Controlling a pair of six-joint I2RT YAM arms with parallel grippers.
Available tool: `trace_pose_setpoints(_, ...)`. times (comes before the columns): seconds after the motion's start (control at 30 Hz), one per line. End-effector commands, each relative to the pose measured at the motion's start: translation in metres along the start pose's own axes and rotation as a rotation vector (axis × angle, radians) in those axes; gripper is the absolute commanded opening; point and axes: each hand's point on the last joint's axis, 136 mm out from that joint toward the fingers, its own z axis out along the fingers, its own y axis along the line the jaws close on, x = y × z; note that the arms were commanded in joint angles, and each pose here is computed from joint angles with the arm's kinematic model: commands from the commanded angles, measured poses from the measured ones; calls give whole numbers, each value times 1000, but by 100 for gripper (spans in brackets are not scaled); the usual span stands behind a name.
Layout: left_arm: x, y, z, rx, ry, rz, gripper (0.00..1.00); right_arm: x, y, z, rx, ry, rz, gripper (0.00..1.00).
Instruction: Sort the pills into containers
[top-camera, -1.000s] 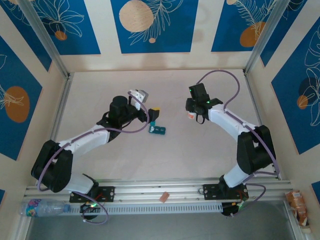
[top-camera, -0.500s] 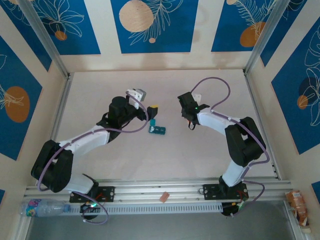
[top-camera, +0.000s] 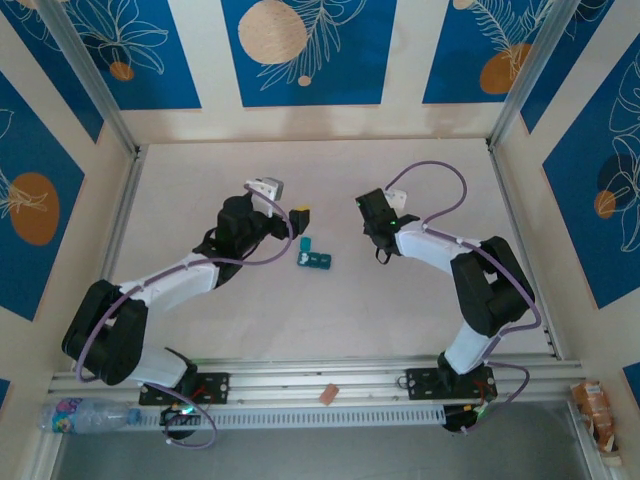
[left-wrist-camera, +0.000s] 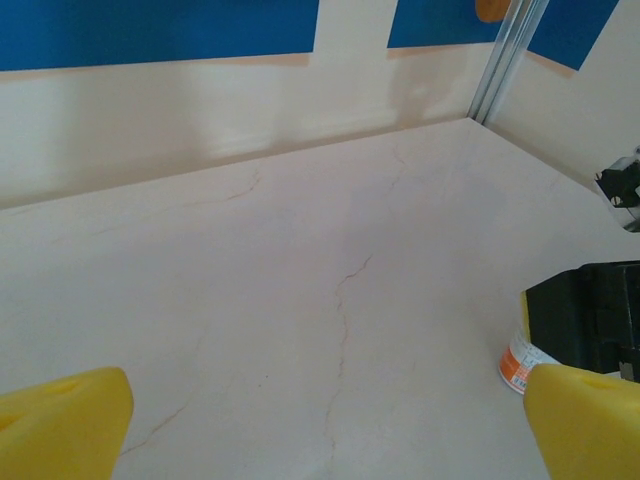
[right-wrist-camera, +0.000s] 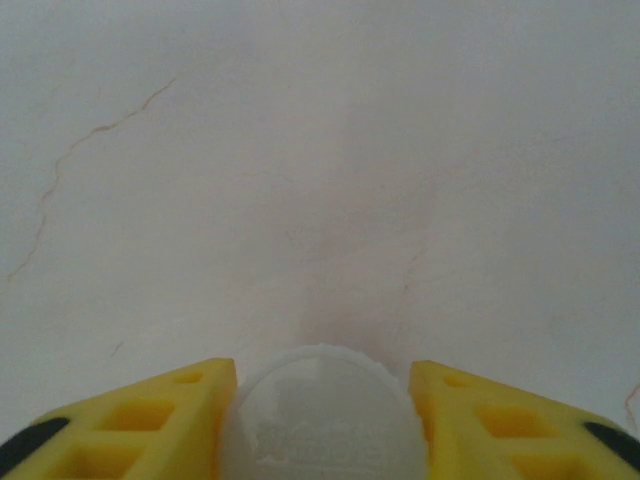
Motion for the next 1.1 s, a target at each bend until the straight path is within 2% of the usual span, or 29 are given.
trace_pose_setpoints(0.0, -6, 1, -2, 0, -1, -34, 100, 7, -4, -4, -17, 48, 9, 58)
trace_pose_setpoints(0.1, -2, 7, 1, -36, 33, -98, 100, 0, 0, -7, -55, 58, 27, 67)
trace_pose_setpoints(0.23, -4, 5, 3, -26, 35, -109, 100, -13, 5, -12, -119, 74, 44, 76)
trace_pose_setpoints(0.43, -15, 9, -2, -42, -51, -85, 100, -40, 13, -30, -225, 64, 68, 78)
trace_pose_setpoints(0.7, -17, 13, 4, -64, -32, -74, 100, -77, 31, -68, -379, 39, 50, 78)
trace_pose_setpoints(0.9, -12, 17, 13, -80, 13, -26, 100, -79, 56, -93, -528, 98, -17, 77)
trace_pose_setpoints(1.07, -7, 32, 26, -120, 84, 12, 100, -56, 82, -113, -659, 189, -101, 77)
